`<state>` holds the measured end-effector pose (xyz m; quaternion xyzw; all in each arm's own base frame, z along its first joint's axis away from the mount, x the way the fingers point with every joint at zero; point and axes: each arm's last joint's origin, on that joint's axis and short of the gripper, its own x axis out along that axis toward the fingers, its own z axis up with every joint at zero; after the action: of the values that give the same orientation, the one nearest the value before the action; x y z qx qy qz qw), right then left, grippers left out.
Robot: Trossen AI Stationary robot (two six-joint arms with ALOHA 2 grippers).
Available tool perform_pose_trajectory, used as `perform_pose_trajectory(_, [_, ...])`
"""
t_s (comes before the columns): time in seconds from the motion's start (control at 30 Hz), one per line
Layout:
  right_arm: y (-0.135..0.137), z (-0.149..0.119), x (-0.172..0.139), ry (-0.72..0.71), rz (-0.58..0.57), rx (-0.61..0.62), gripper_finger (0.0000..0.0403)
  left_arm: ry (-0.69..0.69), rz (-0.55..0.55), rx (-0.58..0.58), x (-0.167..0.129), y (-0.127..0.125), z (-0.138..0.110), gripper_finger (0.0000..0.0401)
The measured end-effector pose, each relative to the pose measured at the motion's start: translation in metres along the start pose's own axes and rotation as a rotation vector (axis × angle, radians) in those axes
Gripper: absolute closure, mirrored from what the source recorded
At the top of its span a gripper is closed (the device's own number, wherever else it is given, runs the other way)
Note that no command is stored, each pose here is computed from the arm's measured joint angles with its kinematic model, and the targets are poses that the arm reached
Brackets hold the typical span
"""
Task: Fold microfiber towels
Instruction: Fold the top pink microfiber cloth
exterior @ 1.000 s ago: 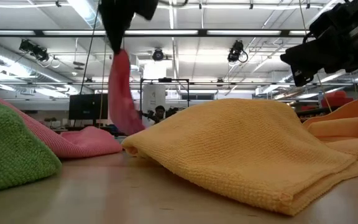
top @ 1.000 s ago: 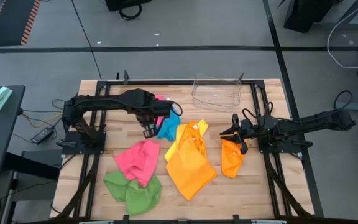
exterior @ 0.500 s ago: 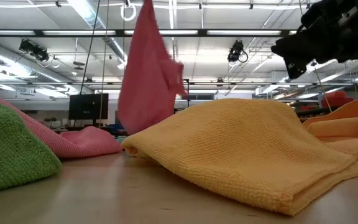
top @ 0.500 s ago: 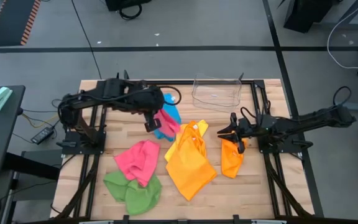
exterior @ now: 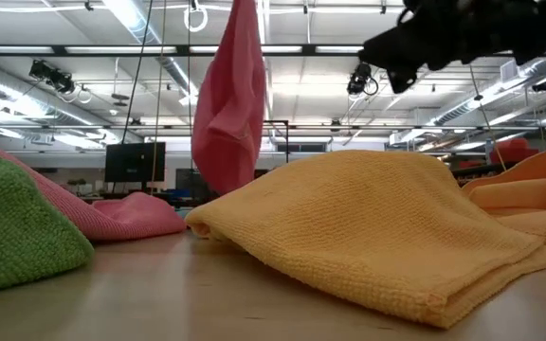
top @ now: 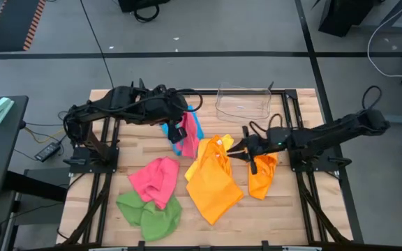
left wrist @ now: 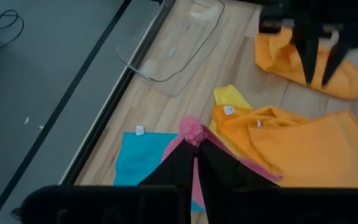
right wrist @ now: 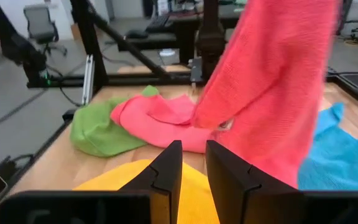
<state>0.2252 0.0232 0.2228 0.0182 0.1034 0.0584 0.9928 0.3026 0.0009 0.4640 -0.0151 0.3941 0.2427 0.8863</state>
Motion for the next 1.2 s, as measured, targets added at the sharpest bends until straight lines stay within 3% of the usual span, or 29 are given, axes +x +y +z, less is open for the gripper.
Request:
perform_pose_trajectory(0.27, [0.012,0.016,0.039,0.103,-0.027,-0.091,0.0308,-0.021,-0.01,-0.008,-0.001,-0.002,0.002,0.0393])
perform_pose_trajectory(0.5, [0.025,0.023,0.057,0.121,-0.159,-0.189,0.025,-0.069,-0.022,-0.018,-0.001,-0.003,0.007,0.0378])
perform_pose_trajectory(0.7, [0.025,0.02,0.073,0.148,-0.233,-0.155,0.0208,-0.095,-0.028,0.002,-0.001,-0.004,0.01,0.0393])
perform_pose_trajectory(1.0, [0.021,0.01,0.088,0.183,-0.337,-0.153,0.0214,-0.119,-0.035,0.062,-0.002,-0.006,0.011,0.0372])
perform_pose_trajectory(1.2, [0.017,0.006,0.097,0.198,-0.357,-0.112,0.0237,-0.119,-0.034,0.111,-0.002,-0.006,0.011,0.039])
